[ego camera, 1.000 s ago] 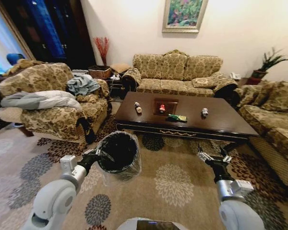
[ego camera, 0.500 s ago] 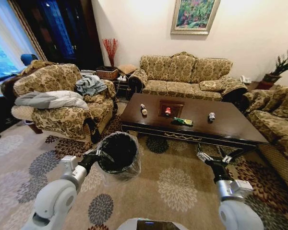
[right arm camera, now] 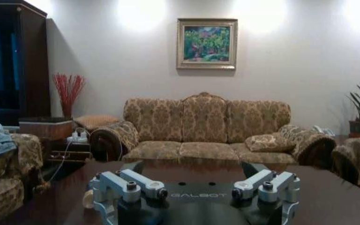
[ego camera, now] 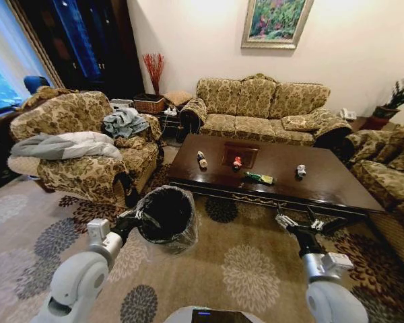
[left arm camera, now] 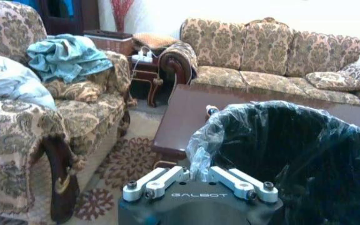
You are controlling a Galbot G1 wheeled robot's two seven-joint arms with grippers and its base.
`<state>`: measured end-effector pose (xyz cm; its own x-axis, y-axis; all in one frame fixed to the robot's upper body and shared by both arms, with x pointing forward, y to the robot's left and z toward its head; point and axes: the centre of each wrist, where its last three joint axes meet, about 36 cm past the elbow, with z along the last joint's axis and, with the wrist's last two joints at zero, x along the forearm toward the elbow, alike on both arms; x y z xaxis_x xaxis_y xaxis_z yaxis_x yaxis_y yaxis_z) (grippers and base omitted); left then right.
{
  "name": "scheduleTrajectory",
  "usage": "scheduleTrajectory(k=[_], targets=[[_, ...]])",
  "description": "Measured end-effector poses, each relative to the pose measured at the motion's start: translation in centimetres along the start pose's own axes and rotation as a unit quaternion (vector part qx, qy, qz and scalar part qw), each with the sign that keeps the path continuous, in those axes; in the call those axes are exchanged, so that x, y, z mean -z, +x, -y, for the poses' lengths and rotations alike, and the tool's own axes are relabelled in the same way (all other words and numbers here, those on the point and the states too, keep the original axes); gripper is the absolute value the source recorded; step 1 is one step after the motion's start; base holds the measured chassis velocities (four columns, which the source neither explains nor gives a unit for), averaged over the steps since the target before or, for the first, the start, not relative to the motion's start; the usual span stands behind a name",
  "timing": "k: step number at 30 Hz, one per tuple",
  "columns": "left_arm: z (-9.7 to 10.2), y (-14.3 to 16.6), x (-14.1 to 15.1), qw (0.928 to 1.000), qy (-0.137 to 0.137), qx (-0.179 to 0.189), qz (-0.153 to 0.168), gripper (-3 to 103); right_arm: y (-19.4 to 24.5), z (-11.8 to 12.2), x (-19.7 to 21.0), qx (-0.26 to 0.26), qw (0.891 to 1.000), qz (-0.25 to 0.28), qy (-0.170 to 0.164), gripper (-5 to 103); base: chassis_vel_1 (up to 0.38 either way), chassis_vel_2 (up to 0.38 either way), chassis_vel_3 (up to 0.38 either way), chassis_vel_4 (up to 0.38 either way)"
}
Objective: Move to the front of the table and place the trash on the table into the trash bin.
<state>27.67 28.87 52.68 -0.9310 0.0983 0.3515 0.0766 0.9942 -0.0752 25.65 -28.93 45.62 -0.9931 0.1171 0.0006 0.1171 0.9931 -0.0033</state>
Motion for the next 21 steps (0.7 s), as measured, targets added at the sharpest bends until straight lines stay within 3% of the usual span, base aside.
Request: scheduleTrajectory(k=[13,21], targets=[[0.08,-0.16,-0.41,1.0000,-0.002,0.000,0.000,4,0.09,0.04,-0.45,0.000,1.000,-0.005,-0.001,100,-0.106,0.111,0.111,-0.106],[0.06,-0.35,-0.62,1.0000,-0.001,0.002,-0.001,4,0.02,0.02,-0.60,0.001,1.000,-0.006,0.000,100,-0.204,0.187,0.200,-0.198]])
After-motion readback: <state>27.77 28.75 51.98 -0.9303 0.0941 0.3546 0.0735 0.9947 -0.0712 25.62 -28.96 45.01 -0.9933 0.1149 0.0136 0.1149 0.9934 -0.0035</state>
